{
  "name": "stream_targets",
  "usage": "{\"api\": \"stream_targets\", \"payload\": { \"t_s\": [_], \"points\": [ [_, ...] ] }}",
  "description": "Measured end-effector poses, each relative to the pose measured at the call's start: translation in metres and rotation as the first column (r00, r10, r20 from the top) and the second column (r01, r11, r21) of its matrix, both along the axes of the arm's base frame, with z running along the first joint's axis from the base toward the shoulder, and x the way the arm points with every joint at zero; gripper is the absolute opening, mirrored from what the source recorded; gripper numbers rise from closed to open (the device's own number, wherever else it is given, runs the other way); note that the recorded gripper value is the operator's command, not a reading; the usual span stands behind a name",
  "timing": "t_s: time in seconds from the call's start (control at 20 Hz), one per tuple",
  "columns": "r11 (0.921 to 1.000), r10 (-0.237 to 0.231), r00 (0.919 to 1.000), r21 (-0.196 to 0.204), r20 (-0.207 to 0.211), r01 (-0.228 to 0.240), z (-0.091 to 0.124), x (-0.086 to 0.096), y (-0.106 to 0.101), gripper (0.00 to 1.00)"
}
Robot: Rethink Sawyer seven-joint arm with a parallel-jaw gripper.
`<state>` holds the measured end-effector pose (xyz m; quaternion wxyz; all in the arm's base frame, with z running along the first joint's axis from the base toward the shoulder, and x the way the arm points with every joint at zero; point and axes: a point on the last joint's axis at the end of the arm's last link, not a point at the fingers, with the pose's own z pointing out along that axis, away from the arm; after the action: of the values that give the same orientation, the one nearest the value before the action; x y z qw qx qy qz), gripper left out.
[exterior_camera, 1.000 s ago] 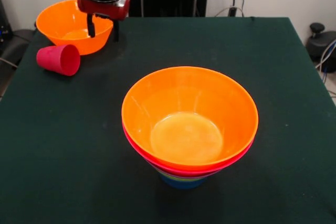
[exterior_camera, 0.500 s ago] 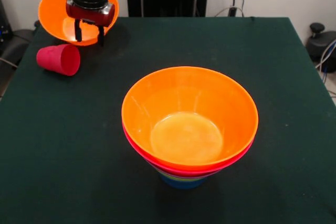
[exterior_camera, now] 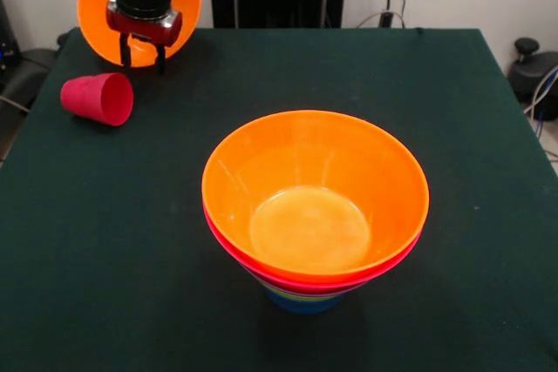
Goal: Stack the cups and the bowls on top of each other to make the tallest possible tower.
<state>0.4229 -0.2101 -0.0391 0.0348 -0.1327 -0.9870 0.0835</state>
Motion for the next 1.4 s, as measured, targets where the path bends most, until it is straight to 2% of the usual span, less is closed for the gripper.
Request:
{"api": "stream_targets", "payload": {
  "t_s": [0.35, 0.65, 1.0, 1.05, 1.4],
  "points": [
    [0.9999, -0.014, 0.9993, 0.006, -0.033, 0.014, 0.002, -0.018, 0.005, 1.0],
    [0.9995, -0.027, 0.999, 0.013, -0.036, 0.028, 0.021, -0.023, 0.021, 1.0],
    [0.999, -0.04, 0.9985, 0.018, -0.036, 0.041, 0.042, -0.013, 0.05, 1.0],
    [0.999, -0.04, 0.9986, 0.019, -0.034, 0.041, 0.048, -0.008, 0.06, 1.0],
    [0.9994, -0.029, 0.9993, 0.016, -0.024, 0.029, 0.055, 0.006, 0.086, 1.0]
  ]
}}
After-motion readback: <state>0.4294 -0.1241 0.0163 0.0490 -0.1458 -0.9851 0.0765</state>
